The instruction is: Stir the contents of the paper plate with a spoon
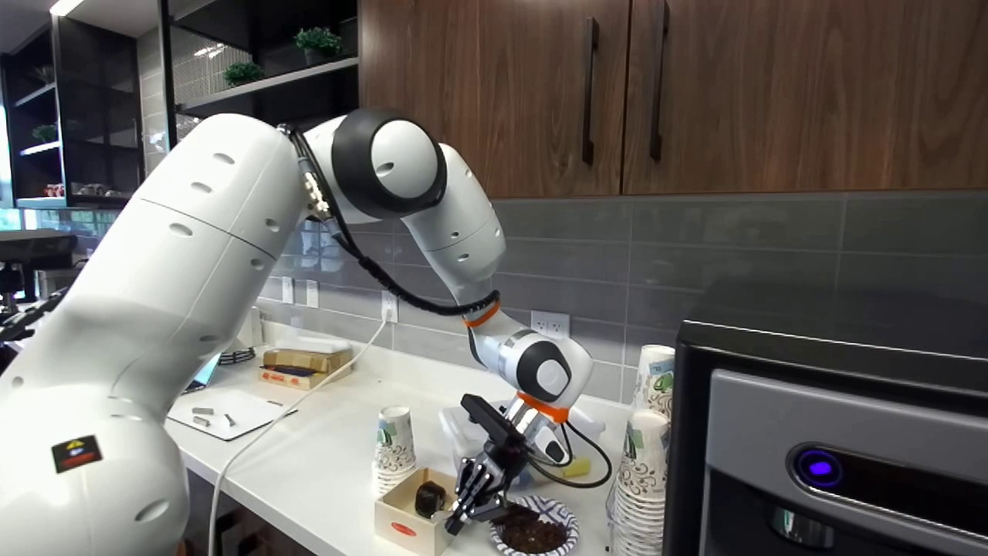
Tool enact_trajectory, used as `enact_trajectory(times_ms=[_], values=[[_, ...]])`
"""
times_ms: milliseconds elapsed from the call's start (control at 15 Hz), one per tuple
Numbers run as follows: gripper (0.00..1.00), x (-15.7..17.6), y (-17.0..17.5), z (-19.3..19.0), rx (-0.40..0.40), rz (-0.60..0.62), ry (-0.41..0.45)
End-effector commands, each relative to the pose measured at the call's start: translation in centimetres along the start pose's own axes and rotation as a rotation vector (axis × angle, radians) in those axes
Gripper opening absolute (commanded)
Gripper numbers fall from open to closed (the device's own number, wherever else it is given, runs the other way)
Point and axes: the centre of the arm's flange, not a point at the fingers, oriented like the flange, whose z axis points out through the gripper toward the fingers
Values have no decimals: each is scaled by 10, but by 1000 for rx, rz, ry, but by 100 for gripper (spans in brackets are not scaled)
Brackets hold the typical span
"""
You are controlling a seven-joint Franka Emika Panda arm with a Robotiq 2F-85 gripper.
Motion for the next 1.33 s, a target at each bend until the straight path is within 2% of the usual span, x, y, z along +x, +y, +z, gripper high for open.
enact_trajectory(times_ms=[0, 467, 733, 1000, 1267], values=[[1, 4, -1, 1, 55, -42, -60], [1, 1, -24, 8, 118, -171, -139], [1, 0, -38, 14, 113, -227, -215], [1, -3, -37, 17, 99, -233, -296], [1, -5, -19, 13, 86, -183, -342]])
